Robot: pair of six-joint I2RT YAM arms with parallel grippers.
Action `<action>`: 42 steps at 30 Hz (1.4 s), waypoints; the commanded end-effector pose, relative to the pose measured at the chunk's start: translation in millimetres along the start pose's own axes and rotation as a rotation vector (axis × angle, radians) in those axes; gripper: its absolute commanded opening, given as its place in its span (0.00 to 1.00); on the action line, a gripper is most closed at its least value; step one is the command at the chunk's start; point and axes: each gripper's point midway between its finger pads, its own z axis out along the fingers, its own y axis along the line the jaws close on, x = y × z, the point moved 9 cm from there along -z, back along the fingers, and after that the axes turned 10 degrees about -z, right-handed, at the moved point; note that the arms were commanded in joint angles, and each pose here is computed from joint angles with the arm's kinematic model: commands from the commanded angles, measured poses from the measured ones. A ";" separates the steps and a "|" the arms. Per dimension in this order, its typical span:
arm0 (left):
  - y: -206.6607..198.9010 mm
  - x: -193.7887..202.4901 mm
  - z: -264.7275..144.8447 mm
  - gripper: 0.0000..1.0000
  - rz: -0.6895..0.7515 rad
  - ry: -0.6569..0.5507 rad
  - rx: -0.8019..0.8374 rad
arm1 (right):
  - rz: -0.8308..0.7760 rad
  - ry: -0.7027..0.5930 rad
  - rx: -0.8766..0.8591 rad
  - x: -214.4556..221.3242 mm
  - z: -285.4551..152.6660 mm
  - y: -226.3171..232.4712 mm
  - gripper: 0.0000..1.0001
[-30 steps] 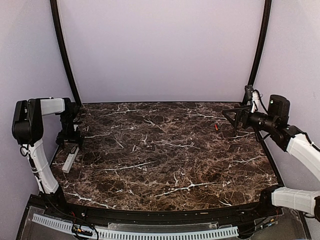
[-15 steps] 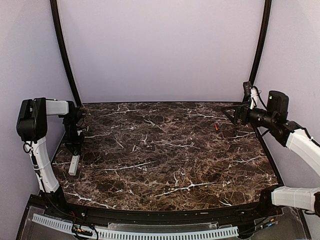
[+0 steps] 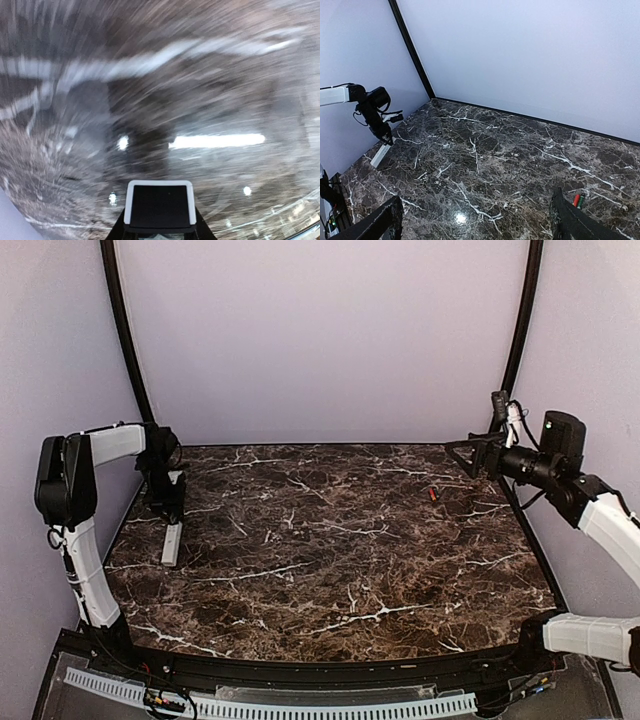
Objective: Load the batteries into the remote control
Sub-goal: Pick up the remote control from the center of the board, then pass from the left arm to the right
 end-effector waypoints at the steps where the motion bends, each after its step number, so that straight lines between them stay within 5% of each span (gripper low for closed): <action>1: -69.6 7.1 -116.5 0.00 0.190 -0.408 0.281 | -0.012 -0.063 -0.068 -30.0 -3.8 18.5 0.99; 5: -123.4 58.5 -203.9 0.00 0.431 -0.703 0.636 | -0.042 -0.092 -0.170 -49.5 5.3 50.2 0.99; 9: -156.2 117.7 -250.1 0.00 0.654 -0.808 0.989 | -0.067 -0.120 -0.317 -66.7 25.8 87.4 0.97; 20: -177.8 204.6 -285.2 0.00 0.983 -0.879 1.407 | -0.188 -0.127 -0.860 -90.5 102.8 211.6 0.97; 25: -179.7 220.2 -283.3 0.00 1.049 -0.852 1.509 | -0.178 -0.072 -0.913 -81.7 130.8 232.5 0.94; 32: -179.4 228.9 -282.4 0.00 1.082 -0.860 1.547 | -0.144 -0.036 -0.938 -70.7 140.2 236.3 0.67; 42: -183.3 228.9 -276.7 0.02 1.060 -0.861 1.556 | -0.154 -0.004 -0.987 -67.4 136.3 238.8 0.00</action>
